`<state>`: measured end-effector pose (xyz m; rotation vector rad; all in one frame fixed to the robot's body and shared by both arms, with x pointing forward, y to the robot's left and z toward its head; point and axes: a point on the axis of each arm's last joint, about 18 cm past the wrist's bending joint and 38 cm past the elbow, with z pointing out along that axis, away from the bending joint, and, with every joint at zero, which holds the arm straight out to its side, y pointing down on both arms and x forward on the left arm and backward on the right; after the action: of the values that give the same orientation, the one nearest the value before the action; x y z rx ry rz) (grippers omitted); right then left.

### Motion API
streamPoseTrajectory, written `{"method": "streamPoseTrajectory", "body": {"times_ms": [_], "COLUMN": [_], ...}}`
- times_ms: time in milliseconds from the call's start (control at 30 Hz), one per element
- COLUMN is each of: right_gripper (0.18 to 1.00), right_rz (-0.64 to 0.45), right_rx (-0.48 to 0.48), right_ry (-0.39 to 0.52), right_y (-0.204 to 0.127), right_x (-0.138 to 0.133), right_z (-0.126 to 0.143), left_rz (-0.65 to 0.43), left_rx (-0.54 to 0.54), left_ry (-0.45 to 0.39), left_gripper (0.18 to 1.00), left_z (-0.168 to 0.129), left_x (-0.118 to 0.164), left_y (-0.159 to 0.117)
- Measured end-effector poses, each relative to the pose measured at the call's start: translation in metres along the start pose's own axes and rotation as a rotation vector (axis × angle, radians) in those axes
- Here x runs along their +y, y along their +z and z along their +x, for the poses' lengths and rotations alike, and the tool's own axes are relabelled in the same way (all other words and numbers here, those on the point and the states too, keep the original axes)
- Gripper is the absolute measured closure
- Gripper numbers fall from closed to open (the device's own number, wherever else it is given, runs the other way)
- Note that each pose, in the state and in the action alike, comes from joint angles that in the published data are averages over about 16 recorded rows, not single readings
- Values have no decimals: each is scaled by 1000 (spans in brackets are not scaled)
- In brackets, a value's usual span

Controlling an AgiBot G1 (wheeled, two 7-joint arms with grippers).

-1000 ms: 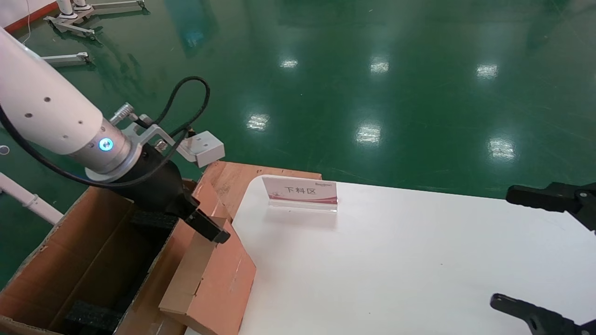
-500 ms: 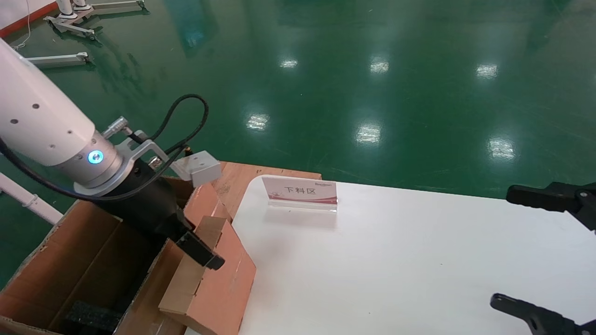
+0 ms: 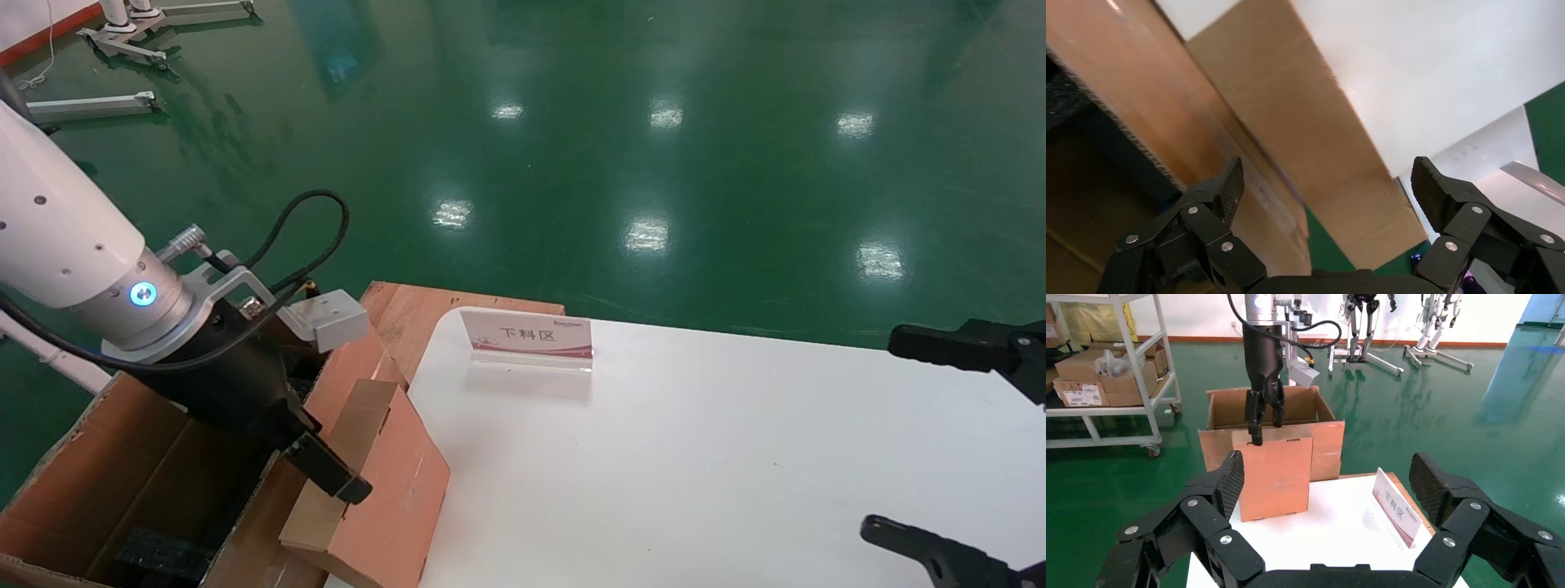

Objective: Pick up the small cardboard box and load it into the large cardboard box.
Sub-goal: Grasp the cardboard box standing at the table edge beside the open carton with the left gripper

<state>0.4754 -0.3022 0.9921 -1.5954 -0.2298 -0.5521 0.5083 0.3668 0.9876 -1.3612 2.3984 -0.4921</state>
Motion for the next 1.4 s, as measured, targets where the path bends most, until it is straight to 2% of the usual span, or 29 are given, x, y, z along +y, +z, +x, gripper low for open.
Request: {"method": "streamPoseTrajectory", "body": {"times_ms": [300,700,1400], "right_gripper": [178,178,187], "right_rz": [0,0,0], "right_rx": [0,0,1], "right_ry": [0,0,0], "right_y": [0,0,0], "right_x": [0,0,0], "right_z": [0,0,0], "left_rz": [-27,-59,-67], "left_rx": [26,-1,-10], "left_ry": [8,10,13], "left_gripper": [184,184,189], "left_z": [4,-2,-5], "left_x": [3,8,10], "left_y": [12,25,30]}}
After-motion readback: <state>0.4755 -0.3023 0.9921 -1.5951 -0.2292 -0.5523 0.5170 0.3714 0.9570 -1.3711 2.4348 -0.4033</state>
